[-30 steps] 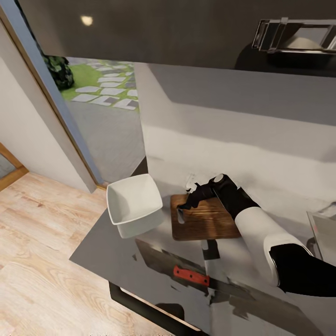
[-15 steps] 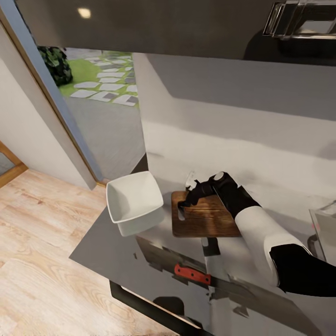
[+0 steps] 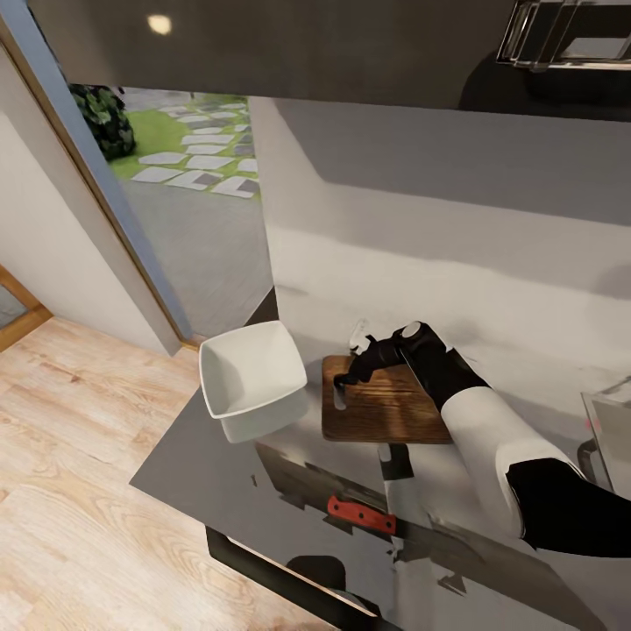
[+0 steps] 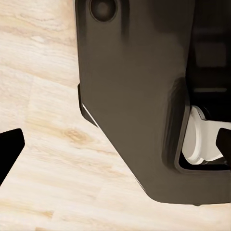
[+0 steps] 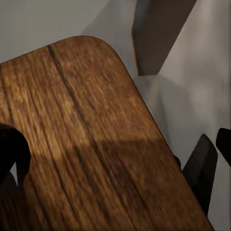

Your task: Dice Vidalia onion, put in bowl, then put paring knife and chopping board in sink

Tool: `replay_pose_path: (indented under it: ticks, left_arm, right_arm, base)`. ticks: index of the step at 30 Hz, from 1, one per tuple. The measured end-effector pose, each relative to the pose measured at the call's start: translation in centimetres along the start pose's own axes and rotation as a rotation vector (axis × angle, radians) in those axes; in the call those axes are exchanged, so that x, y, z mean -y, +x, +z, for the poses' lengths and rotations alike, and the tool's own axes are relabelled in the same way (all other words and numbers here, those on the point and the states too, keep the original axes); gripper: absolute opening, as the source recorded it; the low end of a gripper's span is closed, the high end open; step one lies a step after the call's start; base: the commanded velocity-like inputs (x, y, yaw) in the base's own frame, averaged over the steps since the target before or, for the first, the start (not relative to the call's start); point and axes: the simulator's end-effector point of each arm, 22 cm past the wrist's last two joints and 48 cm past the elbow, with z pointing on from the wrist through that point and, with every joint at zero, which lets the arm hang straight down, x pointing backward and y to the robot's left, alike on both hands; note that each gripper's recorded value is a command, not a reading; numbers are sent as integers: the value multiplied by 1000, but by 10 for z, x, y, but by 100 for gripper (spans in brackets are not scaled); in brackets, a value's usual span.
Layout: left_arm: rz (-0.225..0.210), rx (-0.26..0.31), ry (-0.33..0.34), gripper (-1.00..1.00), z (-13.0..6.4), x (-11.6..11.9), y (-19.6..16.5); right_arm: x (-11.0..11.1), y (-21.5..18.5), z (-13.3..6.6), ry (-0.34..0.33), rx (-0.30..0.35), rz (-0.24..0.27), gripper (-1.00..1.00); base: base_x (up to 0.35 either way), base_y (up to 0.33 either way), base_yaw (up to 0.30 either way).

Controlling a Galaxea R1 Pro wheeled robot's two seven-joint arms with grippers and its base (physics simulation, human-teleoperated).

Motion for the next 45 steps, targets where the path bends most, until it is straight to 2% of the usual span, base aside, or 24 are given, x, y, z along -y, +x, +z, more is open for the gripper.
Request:
replay_pose_path:
  ticks: [6,7,14,31,45]
  left_arm:
    - [0,0,0,100,0,0,0]
    - [0,0,0,100,0,0,0]
    - [0,0,0,100,0,0,0]
    - [1,9,0,100,0,0,-4]
    - [0,30,0,100,0,0,-12]
  right_arm:
    - [1,0,0,3,1,-5,100]
    - [1,0,0,2,1,-5,-100]
    - [1,-1,0,6,-2,-19,-100]
    - [2,1,-3,7,-9,-16,-100]
    - [-2,8,-10,-1,-32,21,-100]
  base:
    - [0,0,0]
    - [0,0,0]
    - [0,0,0]
    - [0,0,0]
    - [0,0,0]
